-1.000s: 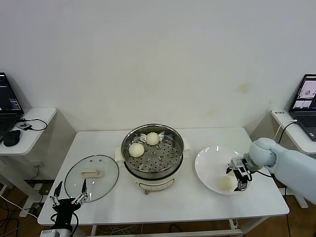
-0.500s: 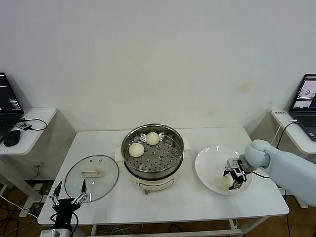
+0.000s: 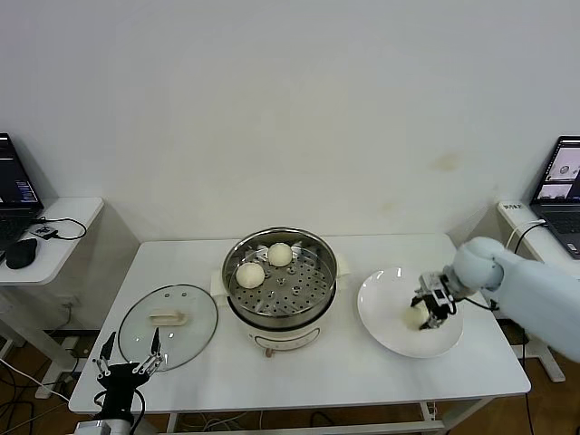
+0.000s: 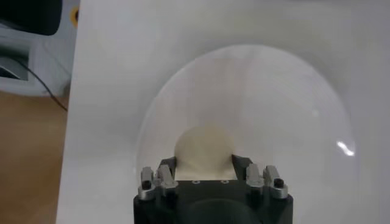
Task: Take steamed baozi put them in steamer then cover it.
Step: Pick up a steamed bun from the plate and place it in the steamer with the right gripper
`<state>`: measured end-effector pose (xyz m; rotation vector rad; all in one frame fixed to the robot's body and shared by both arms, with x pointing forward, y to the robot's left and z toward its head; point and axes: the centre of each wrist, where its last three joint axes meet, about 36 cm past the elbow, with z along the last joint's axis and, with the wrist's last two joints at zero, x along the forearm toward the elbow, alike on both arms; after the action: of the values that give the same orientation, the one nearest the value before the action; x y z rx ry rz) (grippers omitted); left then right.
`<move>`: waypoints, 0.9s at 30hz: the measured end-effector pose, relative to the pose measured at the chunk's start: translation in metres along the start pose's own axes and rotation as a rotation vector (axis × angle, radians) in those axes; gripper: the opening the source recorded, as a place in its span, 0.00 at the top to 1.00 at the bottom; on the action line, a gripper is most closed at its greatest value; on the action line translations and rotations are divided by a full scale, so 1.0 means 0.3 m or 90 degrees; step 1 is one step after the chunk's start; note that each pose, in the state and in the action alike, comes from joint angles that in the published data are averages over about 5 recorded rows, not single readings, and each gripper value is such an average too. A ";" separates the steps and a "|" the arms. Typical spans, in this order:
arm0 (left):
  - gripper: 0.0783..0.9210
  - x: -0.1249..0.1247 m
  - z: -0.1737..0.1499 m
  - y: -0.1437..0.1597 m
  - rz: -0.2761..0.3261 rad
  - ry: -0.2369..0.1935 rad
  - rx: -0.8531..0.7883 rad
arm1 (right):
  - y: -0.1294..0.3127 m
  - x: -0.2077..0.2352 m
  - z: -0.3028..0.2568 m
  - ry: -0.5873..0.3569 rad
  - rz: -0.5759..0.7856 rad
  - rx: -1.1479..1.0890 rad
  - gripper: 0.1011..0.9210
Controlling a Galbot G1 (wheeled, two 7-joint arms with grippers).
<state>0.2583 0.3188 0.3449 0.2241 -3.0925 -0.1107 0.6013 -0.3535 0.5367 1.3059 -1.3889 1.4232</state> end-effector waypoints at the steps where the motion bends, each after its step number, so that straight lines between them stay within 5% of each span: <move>1: 0.12 0.000 -0.001 0.000 0.000 0.000 0.000 | -0.017 0.027 -0.009 -0.003 0.007 0.002 0.40; 15: 0.12 -0.006 -0.009 -0.002 -0.001 -0.006 0.002 | -0.260 0.394 -0.302 -0.074 0.125 0.085 0.39; 27: 0.12 0.004 -0.013 0.010 -0.013 -0.007 0.002 | -0.321 0.351 -0.719 -0.144 0.115 0.240 0.39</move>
<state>0.2568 0.3214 0.3492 0.2567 -3.1020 -0.1070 0.6376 -0.1435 0.6832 1.6557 -1.4603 1.7662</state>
